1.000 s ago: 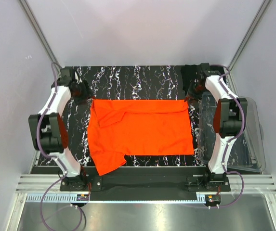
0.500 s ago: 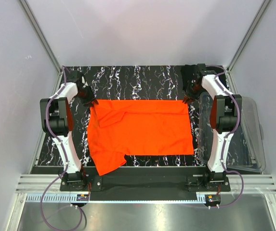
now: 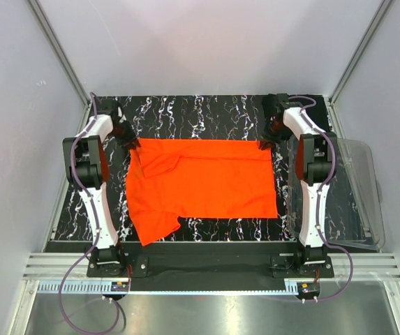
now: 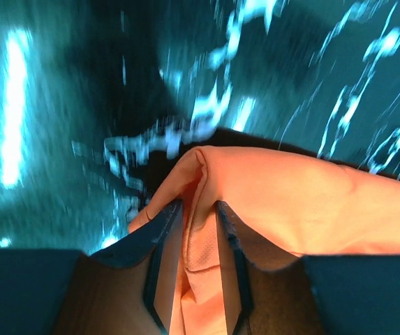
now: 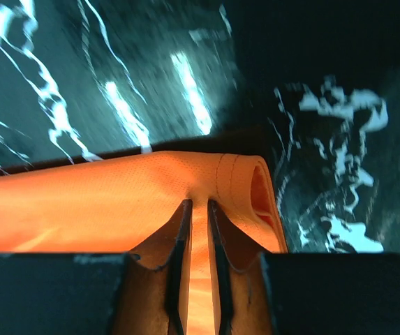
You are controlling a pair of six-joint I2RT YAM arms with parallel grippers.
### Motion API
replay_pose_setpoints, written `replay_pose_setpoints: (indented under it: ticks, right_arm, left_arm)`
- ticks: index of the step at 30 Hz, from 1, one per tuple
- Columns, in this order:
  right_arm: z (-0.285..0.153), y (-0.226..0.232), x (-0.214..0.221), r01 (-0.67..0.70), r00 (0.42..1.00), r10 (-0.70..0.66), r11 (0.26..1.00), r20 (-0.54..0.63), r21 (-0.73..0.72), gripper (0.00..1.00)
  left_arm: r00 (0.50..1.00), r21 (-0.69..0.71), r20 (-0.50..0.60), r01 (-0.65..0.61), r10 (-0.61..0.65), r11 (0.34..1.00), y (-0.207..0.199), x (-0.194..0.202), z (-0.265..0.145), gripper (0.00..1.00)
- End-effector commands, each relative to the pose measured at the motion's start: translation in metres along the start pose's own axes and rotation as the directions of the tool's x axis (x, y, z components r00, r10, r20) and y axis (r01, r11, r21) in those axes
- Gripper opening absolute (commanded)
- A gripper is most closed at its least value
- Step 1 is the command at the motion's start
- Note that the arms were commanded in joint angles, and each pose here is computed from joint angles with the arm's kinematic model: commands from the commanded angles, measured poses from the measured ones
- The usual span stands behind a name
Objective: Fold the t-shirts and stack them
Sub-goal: Fold the tshirt
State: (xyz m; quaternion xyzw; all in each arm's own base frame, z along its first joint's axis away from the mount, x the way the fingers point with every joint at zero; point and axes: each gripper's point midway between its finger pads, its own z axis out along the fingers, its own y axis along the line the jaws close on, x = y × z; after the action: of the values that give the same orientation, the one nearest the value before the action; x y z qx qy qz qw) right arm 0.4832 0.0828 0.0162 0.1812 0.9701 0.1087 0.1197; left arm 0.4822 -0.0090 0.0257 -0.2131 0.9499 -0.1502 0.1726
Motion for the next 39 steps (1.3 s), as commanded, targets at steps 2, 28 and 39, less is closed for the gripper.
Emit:
replay_pose_setpoints:
  ticks: [2,28,39]
  right_arm:
    - [0.008,0.007,-0.020,0.001,0.999,-0.001,1.000,0.038,0.000,0.21]
    - [-0.124,0.066,0.187,0.360,0.933,-0.358,0.925,0.045,-0.121,0.42]
    - [-0.131,0.033,0.240,0.323,0.946,-0.325,0.938,0.007,-0.128,0.43]
  left_arm:
    - [0.998,0.014,0.067,-0.006,0.005,1.000,0.000,-0.040,0.009,0.34]
    - [0.953,-0.097,0.197,0.254,-0.231,0.962,0.053,0.216,-0.158,0.59]
    - [0.924,-0.177,0.114,0.381,-0.366,0.907,0.078,0.263,-0.138,0.62]
